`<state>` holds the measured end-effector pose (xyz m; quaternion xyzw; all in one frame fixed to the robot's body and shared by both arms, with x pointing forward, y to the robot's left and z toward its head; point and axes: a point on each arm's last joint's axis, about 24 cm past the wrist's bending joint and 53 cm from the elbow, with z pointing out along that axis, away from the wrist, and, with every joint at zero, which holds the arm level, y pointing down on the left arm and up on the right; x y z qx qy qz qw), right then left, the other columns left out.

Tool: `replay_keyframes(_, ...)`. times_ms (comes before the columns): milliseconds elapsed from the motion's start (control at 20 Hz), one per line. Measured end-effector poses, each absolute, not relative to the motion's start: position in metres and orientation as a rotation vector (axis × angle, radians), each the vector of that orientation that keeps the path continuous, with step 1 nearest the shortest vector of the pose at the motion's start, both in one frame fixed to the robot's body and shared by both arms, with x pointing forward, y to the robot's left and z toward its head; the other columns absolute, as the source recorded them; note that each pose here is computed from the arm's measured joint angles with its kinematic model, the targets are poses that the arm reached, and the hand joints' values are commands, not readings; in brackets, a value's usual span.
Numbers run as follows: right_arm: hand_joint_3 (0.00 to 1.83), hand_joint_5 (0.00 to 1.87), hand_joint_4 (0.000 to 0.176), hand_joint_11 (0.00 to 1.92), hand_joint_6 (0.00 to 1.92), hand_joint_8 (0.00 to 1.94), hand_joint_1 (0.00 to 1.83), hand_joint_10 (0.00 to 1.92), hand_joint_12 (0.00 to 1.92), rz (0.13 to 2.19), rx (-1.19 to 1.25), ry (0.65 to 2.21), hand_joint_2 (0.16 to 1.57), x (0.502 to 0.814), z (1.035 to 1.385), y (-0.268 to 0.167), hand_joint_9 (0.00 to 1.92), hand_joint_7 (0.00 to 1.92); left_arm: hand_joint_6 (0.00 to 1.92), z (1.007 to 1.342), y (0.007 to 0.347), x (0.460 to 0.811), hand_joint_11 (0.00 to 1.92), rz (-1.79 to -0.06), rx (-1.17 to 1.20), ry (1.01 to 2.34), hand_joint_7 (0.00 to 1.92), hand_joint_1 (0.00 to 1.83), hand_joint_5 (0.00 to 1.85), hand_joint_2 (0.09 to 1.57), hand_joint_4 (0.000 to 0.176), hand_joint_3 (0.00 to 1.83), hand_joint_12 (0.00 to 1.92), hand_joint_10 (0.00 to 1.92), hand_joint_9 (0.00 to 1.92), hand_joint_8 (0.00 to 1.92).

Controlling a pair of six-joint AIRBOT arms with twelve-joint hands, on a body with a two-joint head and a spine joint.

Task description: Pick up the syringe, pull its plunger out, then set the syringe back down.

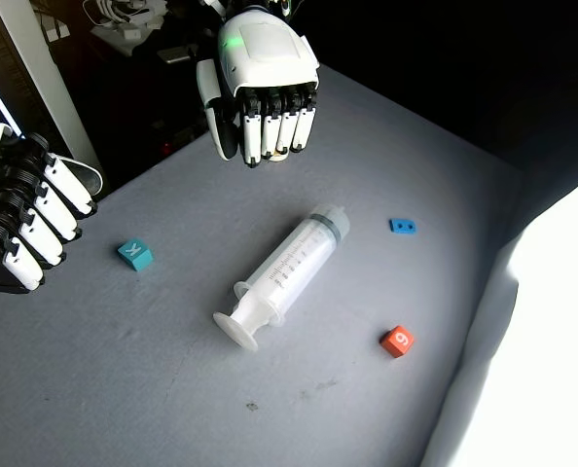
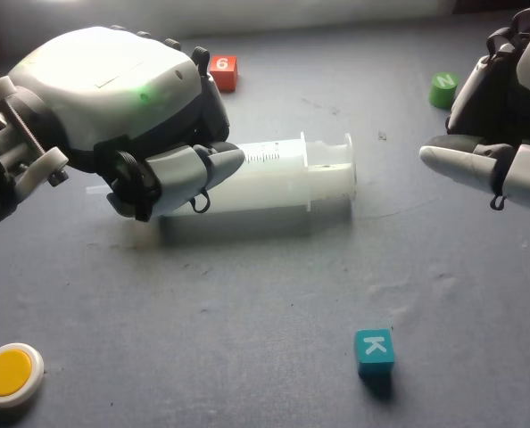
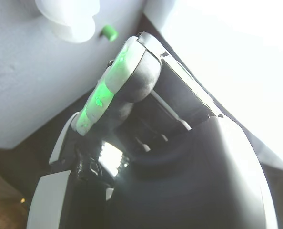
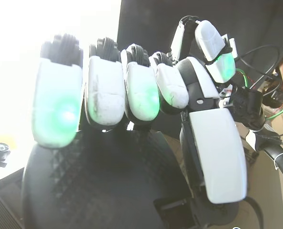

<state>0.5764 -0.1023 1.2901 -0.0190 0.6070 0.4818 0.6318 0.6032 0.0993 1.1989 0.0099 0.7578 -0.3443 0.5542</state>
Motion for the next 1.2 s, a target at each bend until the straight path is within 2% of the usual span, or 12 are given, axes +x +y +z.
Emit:
replay_keyframes(100, 0.12, 0.03, 0.000, 0.00, 0.05, 0.05, 0.09, 0.05, 0.08, 1.102, -0.044, 1.389, 1.06, 0.576, 1.290, -0.102, 0.01, 0.02, 0.05, 1.199, 0.100, 0.604, 0.00, -0.814, 0.015, 1.789, 0.09, 0.00, 0.09, 1.15, 0.000, 0.12, 0.19, 0.07, 0.08, 0.06)
replay_keyframes(150, 0.01, 0.07, 0.000, 0.00, 0.00, 0.00, 0.09, 0.00, 0.10, 1.096, -0.045, 1.393, 1.11, 0.577, 1.288, -0.103, 0.04, 0.05, 0.01, 1.199, 0.101, 0.604, 0.00, -0.802, 0.025, 1.788, 0.10, 0.00, 0.11, 1.20, 0.000, 0.02, 0.16, 0.01, 0.09, 0.01)
replay_keyframes(250, 0.00, 0.07, 0.000, 0.00, 0.00, 0.00, 0.07, 0.00, 0.07, 1.096, -0.053, 1.400, 1.12, 0.576, 1.287, -0.101, 0.04, 0.05, 0.00, 1.199, 0.101, 0.604, 0.00, -0.783, 0.049, 1.784, 0.09, 0.00, 0.09, 1.20, 0.000, 0.00, 0.09, 0.00, 0.07, 0.00)
replay_keyframes(350, 0.00, 0.08, 0.000, 0.00, 0.01, 0.00, 0.08, 0.00, 0.08, 1.098, -0.052, 1.389, 1.12, 0.575, 1.289, -0.102, 0.05, 0.06, 0.01, 1.200, 0.107, 0.610, 0.01, -0.756, 0.046, 1.781, 0.09, 0.00, 0.10, 1.20, 0.000, 0.00, 0.10, 0.01, 0.08, 0.00)
replay_keyframes(400, 0.00, 0.10, 0.000, 0.00, 0.01, 0.00, 0.10, 0.00, 0.09, 1.098, -0.048, 1.388, 1.12, 0.576, 1.289, -0.103, 0.05, 0.07, 0.01, 1.198, 0.112, 0.613, 0.03, -0.746, 0.021, 1.789, 0.11, 0.06, 0.11, 1.19, 0.000, 0.00, 0.11, 0.01, 0.10, 0.01)
replay_keyframes(500, 0.00, 0.11, 0.000, 0.00, 0.00, 0.00, 0.12, 0.00, 0.14, 1.097, -0.047, 1.390, 1.12, 0.576, 1.289, -0.103, 0.07, 0.09, 0.00, 1.194, 0.124, 0.621, 0.00, -0.715, -0.026, 1.800, 0.14, 0.47, 0.12, 1.08, 0.000, 0.00, 0.30, 0.00, 0.13, 0.00)
replay_keyframes(550, 0.00, 0.11, 0.000, 0.00, 0.00, 0.00, 0.13, 0.00, 0.15, 1.097, -0.049, 1.389, 1.11, 0.576, 1.289, -0.103, 0.07, 0.09, 0.00, 1.192, 0.128, 0.625, 0.00, -0.698, -0.030, 1.802, 0.08, 0.63, 0.06, 1.04, 0.000, 0.00, 0.24, 0.00, 0.07, 0.00)
replay_keyframes(600, 0.00, 0.10, 0.000, 0.00, 0.00, 0.00, 0.15, 0.00, 0.15, 1.096, -0.050, 1.389, 1.11, 0.576, 1.289, -0.102, 0.07, 0.09, 0.00, 1.190, 0.129, 0.626, 0.00, -0.687, -0.033, 1.807, 0.08, 0.67, 0.05, 1.00, 0.000, 0.00, 0.32, 0.00, 0.08, 0.00)
replay_keyframes(650, 0.00, 0.12, 0.000, 0.00, 0.00, 0.00, 0.16, 0.00, 0.20, 1.096, -0.050, 1.389, 1.10, 0.576, 1.289, -0.102, 0.09, 0.10, 0.00, 1.187, 0.130, 0.627, 0.00, -0.674, -0.036, 1.817, 0.08, 0.69, 0.05, 1.01, 0.000, 0.00, 0.36, 0.00, 0.09, 0.00)
replay_keyframes(800, 0.01, 0.04, 0.000, 0.00, 0.00, 0.00, 0.06, 0.00, 0.03, 1.097, -0.045, 1.401, 1.13, 0.578, 1.287, -0.103, 0.01, 0.02, 0.00, 1.169, 0.130, 0.635, 0.00, -0.656, -0.088, 1.873, 0.04, 0.78, 0.00, 1.08, 0.000, 0.01, 0.27, 0.00, 0.05, 0.00)
replay_keyframes(950, 0.00, 0.07, 0.000, 0.02, 0.01, 0.01, 0.08, 0.01, 0.02, 1.113, -0.010, 1.441, 1.12, 0.585, 1.279, -0.108, 0.03, 0.05, 0.00, 1.157, 0.123, 0.644, 0.00, -0.654, -0.115, 1.897, 0.03, 0.84, 0.00, 1.08, 0.000, 0.00, 0.18, 0.00, 0.03, 0.00)
replay_keyframes(1200, 0.00, 0.10, 0.000, 0.04, 0.01, 0.01, 0.13, 0.01, 0.03, 1.121, 0.031, 1.455, 1.12, 0.595, 1.278, -0.117, 0.05, 0.07, 0.00, 1.130, 0.111, 0.659, 0.00, -0.642, -0.196, 1.941, 0.01, 0.81, 0.00, 1.09, 0.000, 0.00, 0.10, 0.00, 0.01, 0.00)
